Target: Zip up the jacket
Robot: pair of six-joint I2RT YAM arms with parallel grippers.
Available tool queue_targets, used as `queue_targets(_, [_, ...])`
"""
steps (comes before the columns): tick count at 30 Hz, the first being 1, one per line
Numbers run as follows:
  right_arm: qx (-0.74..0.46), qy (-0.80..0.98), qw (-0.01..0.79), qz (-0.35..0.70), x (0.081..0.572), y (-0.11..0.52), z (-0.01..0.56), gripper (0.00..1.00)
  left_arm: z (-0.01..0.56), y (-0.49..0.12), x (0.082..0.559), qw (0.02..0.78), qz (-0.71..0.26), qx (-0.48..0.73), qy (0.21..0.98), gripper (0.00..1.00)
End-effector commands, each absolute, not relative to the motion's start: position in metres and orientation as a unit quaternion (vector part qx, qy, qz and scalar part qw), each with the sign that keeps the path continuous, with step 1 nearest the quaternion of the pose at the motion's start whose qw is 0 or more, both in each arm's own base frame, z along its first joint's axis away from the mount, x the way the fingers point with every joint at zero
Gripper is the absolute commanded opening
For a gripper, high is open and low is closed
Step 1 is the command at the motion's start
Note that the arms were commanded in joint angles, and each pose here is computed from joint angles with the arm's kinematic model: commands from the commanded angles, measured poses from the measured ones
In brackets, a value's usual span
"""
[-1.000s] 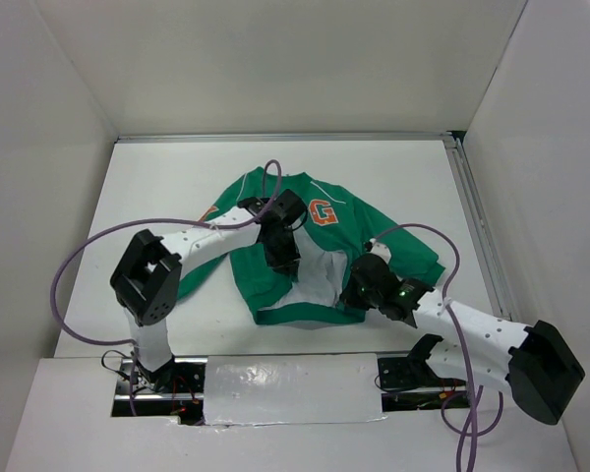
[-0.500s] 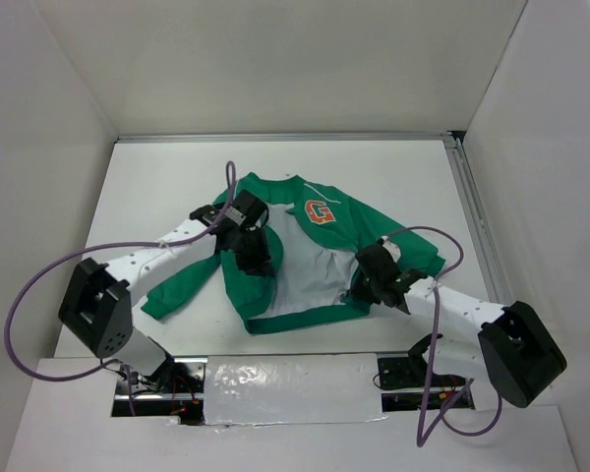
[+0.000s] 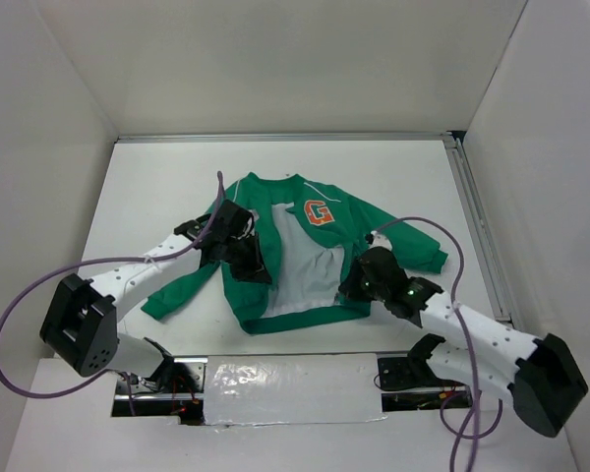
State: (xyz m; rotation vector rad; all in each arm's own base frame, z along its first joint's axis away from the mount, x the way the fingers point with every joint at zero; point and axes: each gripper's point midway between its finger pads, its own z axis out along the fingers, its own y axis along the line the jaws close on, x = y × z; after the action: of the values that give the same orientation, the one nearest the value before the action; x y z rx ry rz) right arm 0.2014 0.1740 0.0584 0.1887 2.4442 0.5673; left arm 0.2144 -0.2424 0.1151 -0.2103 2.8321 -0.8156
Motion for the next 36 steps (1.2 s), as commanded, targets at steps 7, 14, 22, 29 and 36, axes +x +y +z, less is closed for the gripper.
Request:
queue_targets(7, [-0.033, 0.84, 0.423, 0.339, 0.202, 0.212, 0.163, 0.0, 0.18, -0.292, 0.221, 0.182, -0.404, 0.033, 0.896, 0.0])
queue_targets(14, [-0.116, 0.761, 0.457, 0.446, 0.182, 0.241, 0.197, 0.0, 0.213, -0.307, 0.218, 0.22, -0.469, 0.063, 0.853, 0.0])
queue_targets(22, [-0.171, 0.696, 0.481, 0.506, 0.162, 0.249, 0.217, 0.0, 0.223, -0.323, 0.21, 0.243, -0.51, 0.102, 0.819, 0.0])
queue_targets(29, [-0.141, 0.683, 0.476, 0.535, 0.161, 0.246, 0.224, 0.0, 0.235, -0.322, 0.198, 0.283, -0.552, 0.095, 0.779, 0.0])
queue_targets(36, [-0.117, 0.669, 0.459, 0.572, 0.162, 0.249, 0.231, 0.0, 0.239, -0.319, 0.191, 0.314, -0.571, 0.07, 0.755, 0.0])
